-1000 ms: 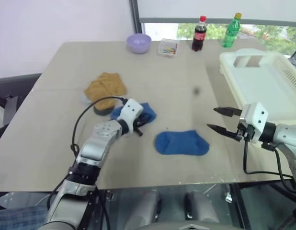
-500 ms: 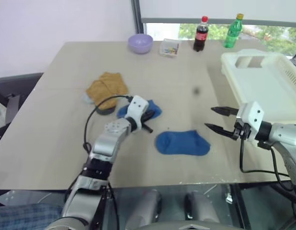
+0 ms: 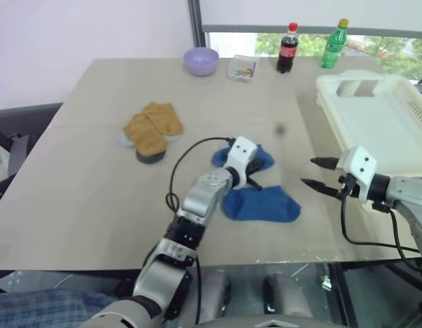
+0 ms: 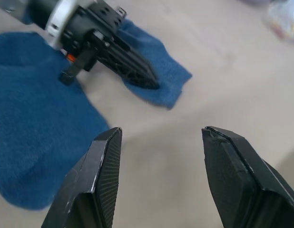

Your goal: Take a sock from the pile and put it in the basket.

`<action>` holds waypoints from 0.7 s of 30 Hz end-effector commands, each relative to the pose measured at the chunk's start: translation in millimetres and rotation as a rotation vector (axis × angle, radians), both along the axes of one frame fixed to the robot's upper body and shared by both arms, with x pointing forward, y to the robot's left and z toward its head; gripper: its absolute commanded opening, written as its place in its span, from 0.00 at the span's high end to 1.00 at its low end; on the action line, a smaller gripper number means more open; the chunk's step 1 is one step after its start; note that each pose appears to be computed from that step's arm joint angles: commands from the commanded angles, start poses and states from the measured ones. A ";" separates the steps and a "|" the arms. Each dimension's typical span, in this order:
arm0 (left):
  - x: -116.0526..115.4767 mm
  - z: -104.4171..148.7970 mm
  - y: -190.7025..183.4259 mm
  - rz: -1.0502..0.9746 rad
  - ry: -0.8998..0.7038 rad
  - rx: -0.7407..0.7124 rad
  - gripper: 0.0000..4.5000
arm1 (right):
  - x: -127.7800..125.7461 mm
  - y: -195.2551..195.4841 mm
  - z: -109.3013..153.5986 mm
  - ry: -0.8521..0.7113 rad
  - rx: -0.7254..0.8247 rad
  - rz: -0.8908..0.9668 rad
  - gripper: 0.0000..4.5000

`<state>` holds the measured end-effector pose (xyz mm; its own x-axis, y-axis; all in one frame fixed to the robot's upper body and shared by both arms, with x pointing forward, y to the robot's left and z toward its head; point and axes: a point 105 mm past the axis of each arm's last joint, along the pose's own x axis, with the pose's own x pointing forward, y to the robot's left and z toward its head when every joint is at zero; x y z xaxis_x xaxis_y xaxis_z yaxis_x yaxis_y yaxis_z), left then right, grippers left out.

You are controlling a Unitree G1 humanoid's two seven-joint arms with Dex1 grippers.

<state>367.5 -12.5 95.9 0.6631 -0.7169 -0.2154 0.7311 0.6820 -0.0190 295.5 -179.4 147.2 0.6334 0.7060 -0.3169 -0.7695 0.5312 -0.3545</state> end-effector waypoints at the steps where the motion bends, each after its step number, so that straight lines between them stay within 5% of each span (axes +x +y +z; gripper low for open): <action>1: -2.5 23.2 -12.3 -0.022 -0.055 -0.103 0.93 | 11.2 -23.3 -9.4 0.126 -0.067 -0.176 0.39; 4: -2.7 35.8 -8.3 0.009 -0.057 -0.217 0.72 | 20.9 -20.3 -15.2 0.191 -0.020 -0.265 0.39; 7: -9.7 40.0 -1.7 -0.016 -0.074 -0.217 0.39 | 31.1 -3.8 -14.8 0.240 0.090 -0.306 0.39; 14: -18.5 55.0 36.2 -0.031 -0.099 -0.162 0.39 | 41.1 28.5 -27.1 0.336 0.177 -0.320 0.39; 21: 11.3 31.9 117.0 0.196 -0.061 -0.018 0.39 | 56.8 47.3 -33.4 0.427 0.325 -0.370 0.39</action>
